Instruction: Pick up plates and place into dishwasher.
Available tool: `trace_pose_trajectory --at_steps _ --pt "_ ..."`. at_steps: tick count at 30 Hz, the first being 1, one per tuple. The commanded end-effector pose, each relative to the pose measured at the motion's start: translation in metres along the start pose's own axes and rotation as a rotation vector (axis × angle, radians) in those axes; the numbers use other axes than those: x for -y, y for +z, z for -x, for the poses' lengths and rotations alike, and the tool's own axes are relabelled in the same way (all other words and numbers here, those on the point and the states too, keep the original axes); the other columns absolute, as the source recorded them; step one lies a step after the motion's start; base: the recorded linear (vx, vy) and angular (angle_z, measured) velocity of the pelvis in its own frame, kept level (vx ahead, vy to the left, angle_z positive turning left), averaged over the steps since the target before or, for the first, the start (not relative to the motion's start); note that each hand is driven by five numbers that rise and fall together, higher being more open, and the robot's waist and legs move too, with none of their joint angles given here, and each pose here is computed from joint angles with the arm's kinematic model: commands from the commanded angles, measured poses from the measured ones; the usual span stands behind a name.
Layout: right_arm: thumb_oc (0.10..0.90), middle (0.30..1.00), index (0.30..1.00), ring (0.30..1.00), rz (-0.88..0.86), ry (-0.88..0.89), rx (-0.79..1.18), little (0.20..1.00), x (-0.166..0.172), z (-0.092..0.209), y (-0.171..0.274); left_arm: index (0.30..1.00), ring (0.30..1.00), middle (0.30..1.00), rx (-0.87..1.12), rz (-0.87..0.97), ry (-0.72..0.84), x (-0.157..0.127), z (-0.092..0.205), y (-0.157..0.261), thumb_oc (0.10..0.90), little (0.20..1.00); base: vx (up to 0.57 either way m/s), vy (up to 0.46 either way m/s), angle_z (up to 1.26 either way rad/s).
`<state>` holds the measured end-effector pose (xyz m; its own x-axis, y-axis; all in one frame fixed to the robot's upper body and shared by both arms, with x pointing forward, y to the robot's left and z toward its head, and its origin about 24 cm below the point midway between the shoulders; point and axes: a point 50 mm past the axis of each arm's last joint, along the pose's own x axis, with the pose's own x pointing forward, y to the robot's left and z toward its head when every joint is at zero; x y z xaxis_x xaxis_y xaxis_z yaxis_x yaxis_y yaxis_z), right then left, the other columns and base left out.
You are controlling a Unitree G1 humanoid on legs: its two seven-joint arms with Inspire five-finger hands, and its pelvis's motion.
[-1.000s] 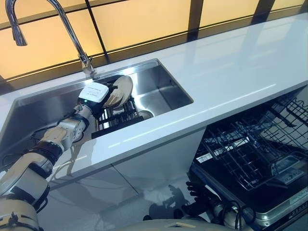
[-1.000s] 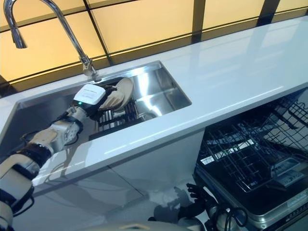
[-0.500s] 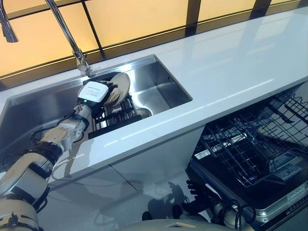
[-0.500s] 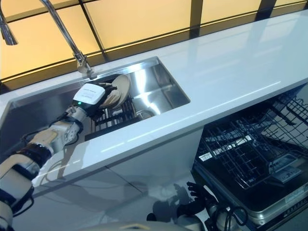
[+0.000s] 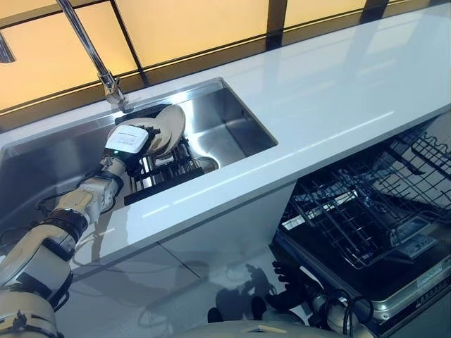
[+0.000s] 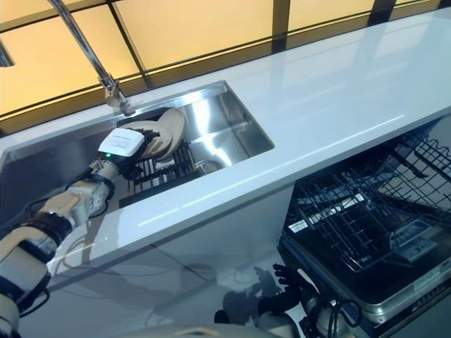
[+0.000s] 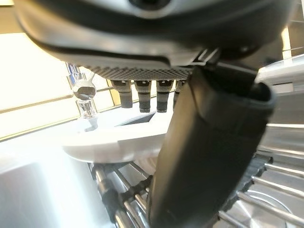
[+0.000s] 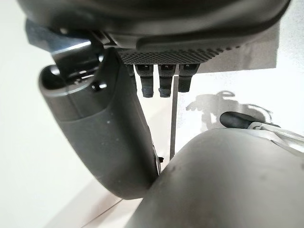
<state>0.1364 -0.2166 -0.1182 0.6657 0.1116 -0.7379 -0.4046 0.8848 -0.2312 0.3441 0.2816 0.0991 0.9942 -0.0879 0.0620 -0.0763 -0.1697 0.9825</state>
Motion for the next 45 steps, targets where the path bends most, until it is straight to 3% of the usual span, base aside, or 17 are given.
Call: trace_pose_trajectory --at_steps 1,23,24,25,26,27,45 --pt "0.8 0.9 0.9 0.9 0.041 -0.022 0.089 0.9 0.013 0.005 0.011 0.9 0.9 0.9 -0.142 0.012 0.315 -0.078 -0.028 -0.031 0.8 0.9 0.0 0.031 -0.02" --pt "0.8 0.9 0.9 0.9 0.042 -0.09 0.184 0.9 0.031 -0.001 0.036 0.9 0.9 0.9 -0.249 -0.065 0.466 -0.141 -0.04 -0.052 0.8 0.9 -0.02 0.022 -0.03" --pt "0.8 0.9 0.9 0.9 0.043 -0.091 0.189 0.9 0.031 -0.001 0.037 0.867 0.867 0.867 -0.256 -0.073 0.47 -0.146 -0.04 -0.054 0.762 0.862 0.01 0.028 -0.07" --pt "0.8 0.9 0.9 0.9 0.043 -0.093 0.192 0.9 0.032 -0.001 0.038 0.54 0.54 0.54 -0.262 -0.075 0.473 -0.148 -0.04 -0.055 0.38 0.48 0.01 0.029 -0.06" --pt "0.8 0.9 0.9 0.9 0.044 -0.095 0.194 0.9 0.033 -0.001 0.038 0.338 0.338 0.338 -0.271 -0.075 0.475 -0.15 -0.04 -0.057 0.144 0.244 0.01 0.022 -0.03" --pt "0.8 0.9 0.9 0.9 0.044 -0.096 0.195 0.9 0.033 -0.001 0.038 0.3 0.3 0.3 -0.275 -0.074 0.473 -0.15 -0.039 -0.057 0.1 0.2 0.01 0.041 0.0" --pt "0.8 0.9 0.9 0.9 0.075 -0.082 0.205 0.9 0.033 0.003 0.04 0.3 0.3 0.3 -0.233 -0.071 0.481 -0.158 -0.036 -0.056 0.1 0.2 0.0 0.011 0.01"
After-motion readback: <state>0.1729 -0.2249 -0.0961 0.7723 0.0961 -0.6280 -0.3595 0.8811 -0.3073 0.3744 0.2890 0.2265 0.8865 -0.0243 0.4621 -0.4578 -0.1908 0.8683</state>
